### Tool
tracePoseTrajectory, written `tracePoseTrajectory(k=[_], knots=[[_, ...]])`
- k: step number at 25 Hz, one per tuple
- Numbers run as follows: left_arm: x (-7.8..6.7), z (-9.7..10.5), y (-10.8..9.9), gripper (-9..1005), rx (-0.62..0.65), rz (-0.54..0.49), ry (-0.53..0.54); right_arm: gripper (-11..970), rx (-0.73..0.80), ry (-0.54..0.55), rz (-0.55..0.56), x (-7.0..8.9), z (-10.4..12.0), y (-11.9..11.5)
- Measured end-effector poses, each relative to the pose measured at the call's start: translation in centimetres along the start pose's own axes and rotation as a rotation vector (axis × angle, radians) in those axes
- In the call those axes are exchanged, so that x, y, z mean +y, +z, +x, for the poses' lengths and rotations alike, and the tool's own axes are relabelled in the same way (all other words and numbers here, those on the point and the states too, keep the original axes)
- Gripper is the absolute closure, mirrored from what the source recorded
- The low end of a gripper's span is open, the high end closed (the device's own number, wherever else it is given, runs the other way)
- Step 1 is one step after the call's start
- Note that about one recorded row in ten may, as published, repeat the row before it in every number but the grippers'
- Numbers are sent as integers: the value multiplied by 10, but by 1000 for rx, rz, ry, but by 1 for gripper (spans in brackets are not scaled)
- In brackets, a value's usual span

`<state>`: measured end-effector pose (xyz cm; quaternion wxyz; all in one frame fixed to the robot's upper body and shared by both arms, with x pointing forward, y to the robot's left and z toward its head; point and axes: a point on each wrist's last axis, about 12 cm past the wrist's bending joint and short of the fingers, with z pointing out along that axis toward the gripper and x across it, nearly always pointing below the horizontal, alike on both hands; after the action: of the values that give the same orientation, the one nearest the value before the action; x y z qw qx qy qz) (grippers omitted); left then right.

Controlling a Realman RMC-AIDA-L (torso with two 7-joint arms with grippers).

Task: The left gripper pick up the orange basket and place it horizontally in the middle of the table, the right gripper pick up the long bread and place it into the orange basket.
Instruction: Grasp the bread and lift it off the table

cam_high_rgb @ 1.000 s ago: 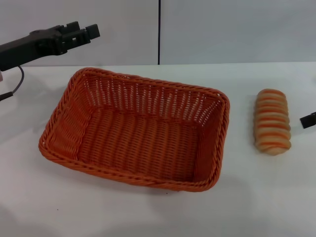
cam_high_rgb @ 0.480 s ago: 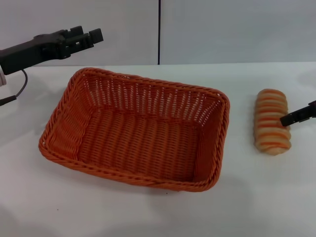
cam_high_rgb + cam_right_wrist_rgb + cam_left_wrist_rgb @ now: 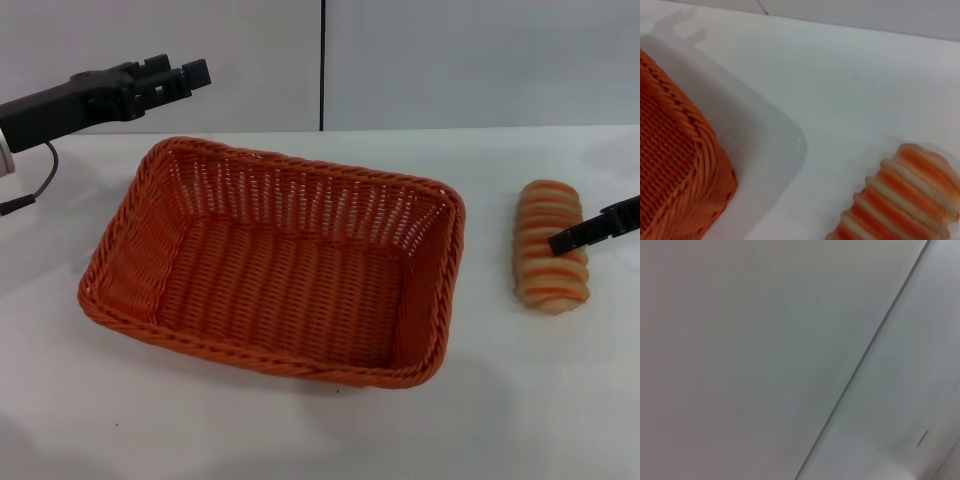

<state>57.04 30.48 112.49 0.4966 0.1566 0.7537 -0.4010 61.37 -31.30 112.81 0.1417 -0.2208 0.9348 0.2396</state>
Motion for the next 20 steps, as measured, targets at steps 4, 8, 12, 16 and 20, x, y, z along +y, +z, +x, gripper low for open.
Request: tracePoseTrajectory(k=[4,8,12,16,20], knots=[[0,0,0,214,-1,-2,-1,377,13,-19,12,3,-5,7],[1,-1,1,214,-3,-8,-1,379,17,-29,18,4,-7,8],[2,-2,2,214,-4,-14,-1,380,16,-38,23,6,-11,10],[2,-3,3,214,-4,-15,3,382,31,-47,16,9,-13,14],[2,-4,4,214,-3,-14,5,383,44,-55,18,10,-13,16]])
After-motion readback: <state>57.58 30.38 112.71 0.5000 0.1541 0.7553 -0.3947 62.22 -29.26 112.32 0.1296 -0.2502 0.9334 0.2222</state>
